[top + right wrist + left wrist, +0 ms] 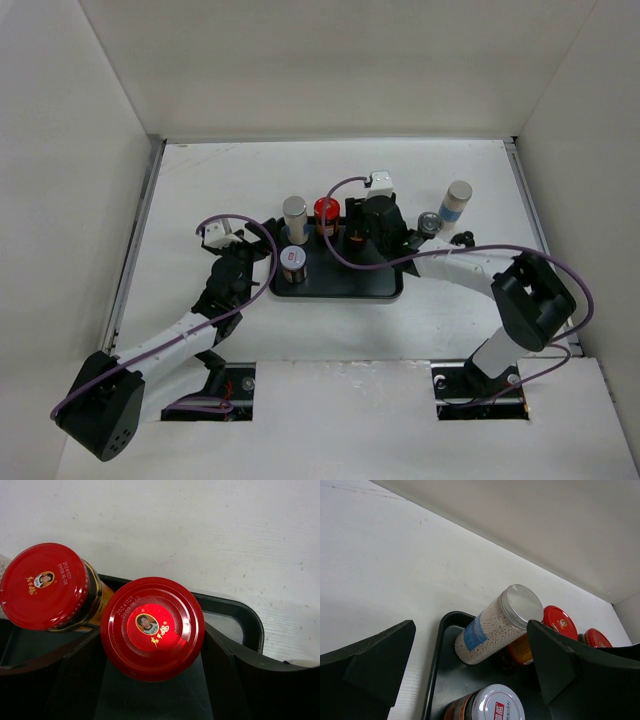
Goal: Organize the condiment bottles
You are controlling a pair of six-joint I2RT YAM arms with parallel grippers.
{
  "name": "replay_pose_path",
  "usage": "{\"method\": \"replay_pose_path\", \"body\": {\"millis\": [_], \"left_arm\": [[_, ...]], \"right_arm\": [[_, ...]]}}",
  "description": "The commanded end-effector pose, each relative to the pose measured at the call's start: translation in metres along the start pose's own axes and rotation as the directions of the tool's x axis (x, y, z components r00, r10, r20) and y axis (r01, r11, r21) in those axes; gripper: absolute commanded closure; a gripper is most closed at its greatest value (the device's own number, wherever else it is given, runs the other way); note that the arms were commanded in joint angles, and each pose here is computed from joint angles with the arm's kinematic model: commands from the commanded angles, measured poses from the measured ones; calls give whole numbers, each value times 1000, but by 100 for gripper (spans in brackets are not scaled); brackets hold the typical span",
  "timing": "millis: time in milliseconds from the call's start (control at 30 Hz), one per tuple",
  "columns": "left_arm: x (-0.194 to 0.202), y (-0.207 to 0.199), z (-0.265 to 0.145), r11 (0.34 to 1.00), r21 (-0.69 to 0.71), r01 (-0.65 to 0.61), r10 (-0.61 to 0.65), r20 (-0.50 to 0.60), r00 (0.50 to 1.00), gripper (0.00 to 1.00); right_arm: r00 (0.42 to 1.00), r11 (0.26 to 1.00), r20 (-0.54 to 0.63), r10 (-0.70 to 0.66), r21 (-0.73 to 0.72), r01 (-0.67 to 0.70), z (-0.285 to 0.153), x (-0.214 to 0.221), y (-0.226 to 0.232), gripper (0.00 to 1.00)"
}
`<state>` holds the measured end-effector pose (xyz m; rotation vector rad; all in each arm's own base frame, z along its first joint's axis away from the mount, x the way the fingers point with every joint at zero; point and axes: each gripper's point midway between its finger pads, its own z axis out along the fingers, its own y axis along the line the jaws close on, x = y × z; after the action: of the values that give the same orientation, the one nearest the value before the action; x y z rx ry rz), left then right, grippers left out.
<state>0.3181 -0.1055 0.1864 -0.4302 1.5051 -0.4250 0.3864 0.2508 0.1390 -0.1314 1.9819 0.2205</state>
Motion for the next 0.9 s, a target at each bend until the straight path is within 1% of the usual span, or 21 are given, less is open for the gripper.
{"method": "replay_pose_path", "body": {"millis": [0, 100, 267, 367, 433, 467, 533, 567, 600, 633, 667, 700, 767, 800, 833, 867], "left_arm": [[-13, -10, -1, 998, 41, 46, -48, 41, 998, 4], [-10, -7, 1, 999, 30, 40, -41, 32, 999, 4], [-12, -8, 0, 998, 35, 46, -47, 39, 998, 4], [-9, -9, 0, 998, 35, 43, -44, 29, 999, 4], [-11, -11, 0, 998, 42, 48, -49, 34, 998, 4], [-12, -10, 0, 998, 42, 48, -50, 36, 998, 4], [-10, -9, 0, 998, 35, 45, -46, 31, 998, 4], [-10, -10, 0, 998, 38, 48, -49, 30, 998, 4], [-10, -11, -1, 998, 45, 49, -51, 29, 998, 4], [-11, -12, -1, 998, 48, 51, -52, 30, 998, 4], [-12, -13, -1, 997, 50, 53, -55, 33, 998, 4], [-12, -12, -1, 997, 47, 54, -56, 35, 998, 4], [-9, -11, 0, 998, 42, 49, -50, 25, 998, 4], [-9, -12, 0, 998, 47, 50, -51, 23, 998, 4], [-11, -14, -2, 997, 56, 54, -56, 26, 998, 4], [-11, -13, -1, 997, 55, 54, -56, 27, 998, 4]], "right_arm": [[971, 995, 217, 99, -32, -94, -4, -65, 15, 30], [972, 996, 215, 91, -36, -85, -5, -65, 17, 19], [968, 995, 230, 97, -41, -90, -21, -76, 13, 7], [962, 993, 247, 114, -10, -115, -32, -90, -8, 5], [951, 986, 278, 137, 58, -159, -37, -100, -38, 10], [943, 976, 298, 148, 108, -188, -40, -104, -58, 15], [928, 946, 340, 152, 221, -236, -46, -114, -99, 35], [922, 925, 358, 148, 280, -257, -49, -118, -120, 42], [916, 901, 376, 141, 335, -276, -51, -123, -141, 43], [917, 881, 379, 126, 383, -279, -52, -127, -161, 42], [925, 858, 367, 102, 438, -269, -51, -130, -180, 38], [935, 835, 346, 81, 489, -253, -50, -132, -198, 29], [949, 796, 305, 75, 555, -242, -46, -128, -225, 7], [957, 789, 278, 76, 571, -229, -41, -124, -233, 1], [965, 780, 246, 89, 585, -221, -36, -113, -246, 0], [965, 780, 246, 89, 585, -221, -36, -113, -247, 0]]}}
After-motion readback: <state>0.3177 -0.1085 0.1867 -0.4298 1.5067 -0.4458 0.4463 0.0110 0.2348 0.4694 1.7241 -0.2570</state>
